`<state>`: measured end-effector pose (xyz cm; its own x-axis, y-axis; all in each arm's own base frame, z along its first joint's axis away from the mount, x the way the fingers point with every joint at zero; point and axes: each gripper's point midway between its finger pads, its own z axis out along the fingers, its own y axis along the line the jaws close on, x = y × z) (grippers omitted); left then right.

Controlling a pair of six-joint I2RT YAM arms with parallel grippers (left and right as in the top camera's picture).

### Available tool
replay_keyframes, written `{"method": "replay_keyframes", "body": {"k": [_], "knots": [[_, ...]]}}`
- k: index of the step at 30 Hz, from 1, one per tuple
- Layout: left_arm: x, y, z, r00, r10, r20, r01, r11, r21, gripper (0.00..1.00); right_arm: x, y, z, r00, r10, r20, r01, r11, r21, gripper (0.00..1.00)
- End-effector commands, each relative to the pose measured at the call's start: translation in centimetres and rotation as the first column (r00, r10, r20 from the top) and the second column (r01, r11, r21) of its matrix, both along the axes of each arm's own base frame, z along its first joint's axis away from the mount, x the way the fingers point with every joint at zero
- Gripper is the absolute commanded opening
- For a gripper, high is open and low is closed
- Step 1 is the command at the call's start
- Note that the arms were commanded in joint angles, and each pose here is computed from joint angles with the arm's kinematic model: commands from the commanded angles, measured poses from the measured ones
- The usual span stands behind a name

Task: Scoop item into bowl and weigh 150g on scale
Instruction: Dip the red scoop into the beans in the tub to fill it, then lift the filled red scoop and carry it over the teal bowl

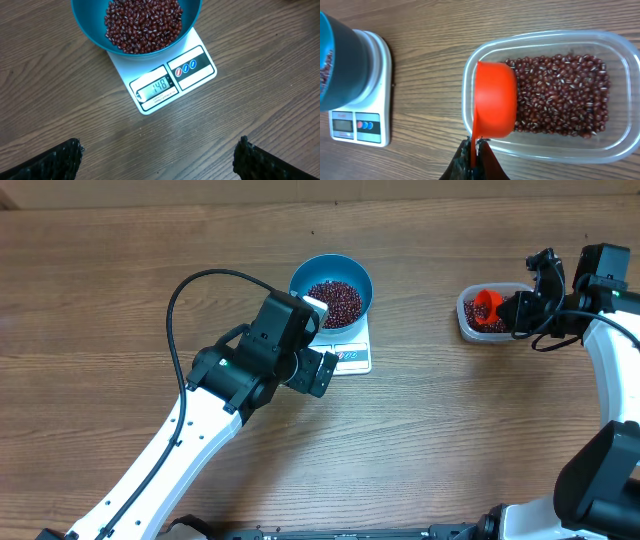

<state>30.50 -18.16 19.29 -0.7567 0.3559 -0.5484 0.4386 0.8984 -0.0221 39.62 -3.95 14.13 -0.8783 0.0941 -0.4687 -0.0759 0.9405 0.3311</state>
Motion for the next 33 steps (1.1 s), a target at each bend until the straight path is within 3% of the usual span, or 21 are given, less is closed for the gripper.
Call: {"method": "replay_keyframes", "body": {"k": [1, 12, 22, 33], "knots": [[0.2, -0.3, 0.2, 1.0, -0.023, 0.008, 0.023, 1.0, 0.005, 1.0, 0.1, 0.1, 1.9, 0.999, -0.017, 0.048, 0.014, 0.997, 0.071, 0.04], [0.2, -0.3, 0.2, 1.0, -0.023, 0.008, 0.023, 1.0, 0.005, 1.0, -0.7, -0.1, 3.9, 0.995, -0.03, 0.092, 0.003, 0.962, 0.275, 0.04], [0.2, -0.3, 0.2, 1.0, -0.023, 0.008, 0.023, 1.0, 0.005, 0.99, -1.4, 4.0, 7.7, 0.981, 0.063, 0.184, -0.151, 0.842, 0.519, 0.04], [0.2, -0.3, 0.2, 1.0, -0.023, 0.008, 0.023, 1.0, 0.005, 0.99, -0.7, 9.2, 8.4, 0.978, 0.136, 0.157, -0.202, 0.795, 0.571, 0.04]]}}
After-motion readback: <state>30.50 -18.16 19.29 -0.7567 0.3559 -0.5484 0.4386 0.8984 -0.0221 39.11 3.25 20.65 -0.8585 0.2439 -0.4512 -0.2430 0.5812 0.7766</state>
